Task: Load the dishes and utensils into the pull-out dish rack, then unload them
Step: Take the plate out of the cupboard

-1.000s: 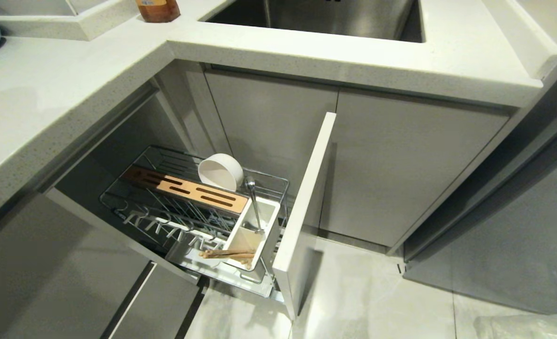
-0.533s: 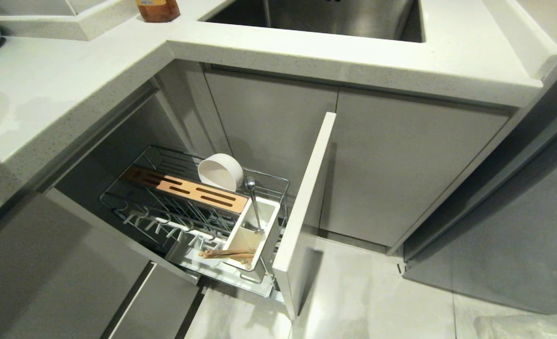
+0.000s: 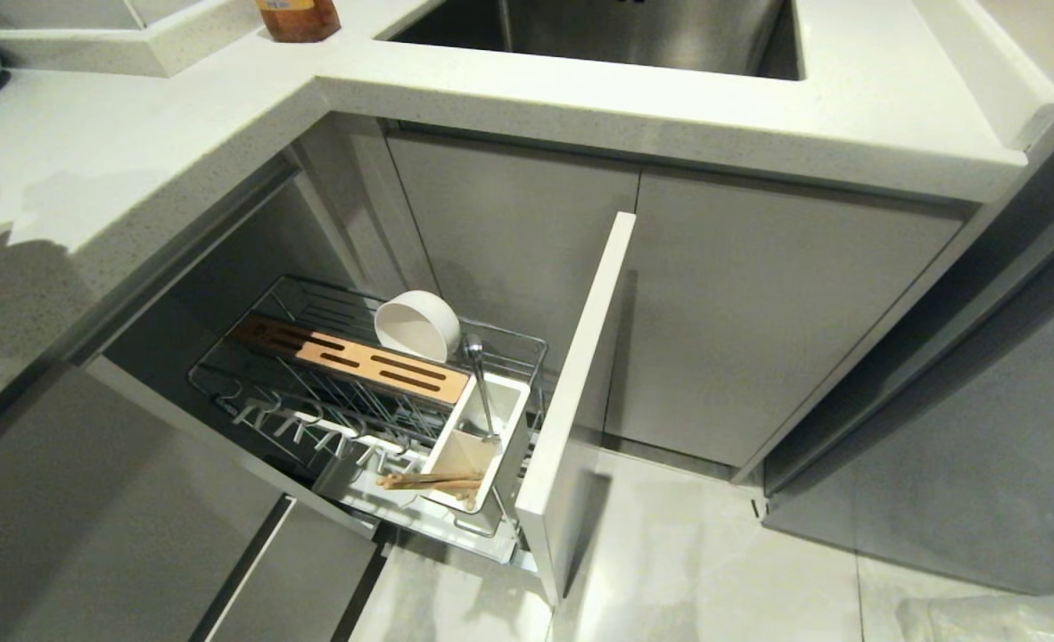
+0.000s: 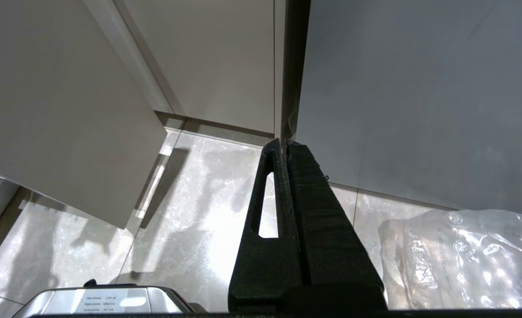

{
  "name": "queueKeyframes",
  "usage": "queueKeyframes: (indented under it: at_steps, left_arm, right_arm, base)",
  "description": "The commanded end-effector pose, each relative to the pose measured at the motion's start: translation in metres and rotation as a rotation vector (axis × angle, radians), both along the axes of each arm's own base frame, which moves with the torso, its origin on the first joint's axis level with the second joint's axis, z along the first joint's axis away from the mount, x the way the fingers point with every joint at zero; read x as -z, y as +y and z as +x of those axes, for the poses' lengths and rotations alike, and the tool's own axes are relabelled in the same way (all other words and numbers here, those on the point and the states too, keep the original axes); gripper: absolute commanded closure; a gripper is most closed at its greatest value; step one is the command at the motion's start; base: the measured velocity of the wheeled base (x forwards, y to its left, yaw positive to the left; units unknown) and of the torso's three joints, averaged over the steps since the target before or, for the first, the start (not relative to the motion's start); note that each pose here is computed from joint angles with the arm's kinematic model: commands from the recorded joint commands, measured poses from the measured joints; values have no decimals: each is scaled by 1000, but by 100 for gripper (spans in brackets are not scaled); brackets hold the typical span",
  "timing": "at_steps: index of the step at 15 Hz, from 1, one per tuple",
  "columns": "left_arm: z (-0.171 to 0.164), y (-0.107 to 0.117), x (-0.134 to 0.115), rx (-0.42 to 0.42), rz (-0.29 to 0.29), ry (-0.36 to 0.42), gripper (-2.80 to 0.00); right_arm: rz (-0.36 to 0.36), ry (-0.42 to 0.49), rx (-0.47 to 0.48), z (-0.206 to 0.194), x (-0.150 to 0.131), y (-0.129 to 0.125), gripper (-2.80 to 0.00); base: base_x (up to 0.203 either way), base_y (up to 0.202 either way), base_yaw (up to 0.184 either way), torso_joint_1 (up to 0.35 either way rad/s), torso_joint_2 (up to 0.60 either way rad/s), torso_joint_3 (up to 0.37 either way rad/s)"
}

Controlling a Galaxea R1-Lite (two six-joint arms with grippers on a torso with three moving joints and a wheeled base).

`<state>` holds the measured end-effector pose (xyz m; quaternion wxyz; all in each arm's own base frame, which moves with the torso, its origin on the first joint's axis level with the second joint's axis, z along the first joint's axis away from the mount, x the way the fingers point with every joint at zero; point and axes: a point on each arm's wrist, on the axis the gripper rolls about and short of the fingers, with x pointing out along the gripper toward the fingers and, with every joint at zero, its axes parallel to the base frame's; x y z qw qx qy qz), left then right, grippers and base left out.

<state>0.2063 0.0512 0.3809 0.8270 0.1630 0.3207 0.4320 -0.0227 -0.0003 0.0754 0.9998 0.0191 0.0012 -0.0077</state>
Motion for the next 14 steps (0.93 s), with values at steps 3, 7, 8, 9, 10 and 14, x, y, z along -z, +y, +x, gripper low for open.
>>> queueKeyframes:
  at_steps: [3,7,8,9,10,14]
  left_arm:
    - [19,6,13,-37,11,67,0]
    - [21,6,14,-42,14,72,0]
    - [21,6,14,-42,14,73,0]
    - [21,6,14,-42,14,73,0]
    - [20,6,13,-42,14,72,0]
    - [19,6,13,-41,14,70,-280]
  right_arm:
    - [1,3,0,0,1,0,0]
    - [0,2,-1,0,1,0,0]
    - [0,2,0,0,1,0,0]
    - [0,3,-1,0,1,0,0]
    - [0,2,-1,0,1,0,0]
    - [0,3,0,0,1,0,0]
  base:
    - [0,0,0,0,0,0]
    - [0,0,0,0,0,0]
    - [0,0,0,0,0,0]
    - [0,0,0,0,0,0]
    - [0,0,0,0,0,0]
    - [0,0,0,0,0,0]
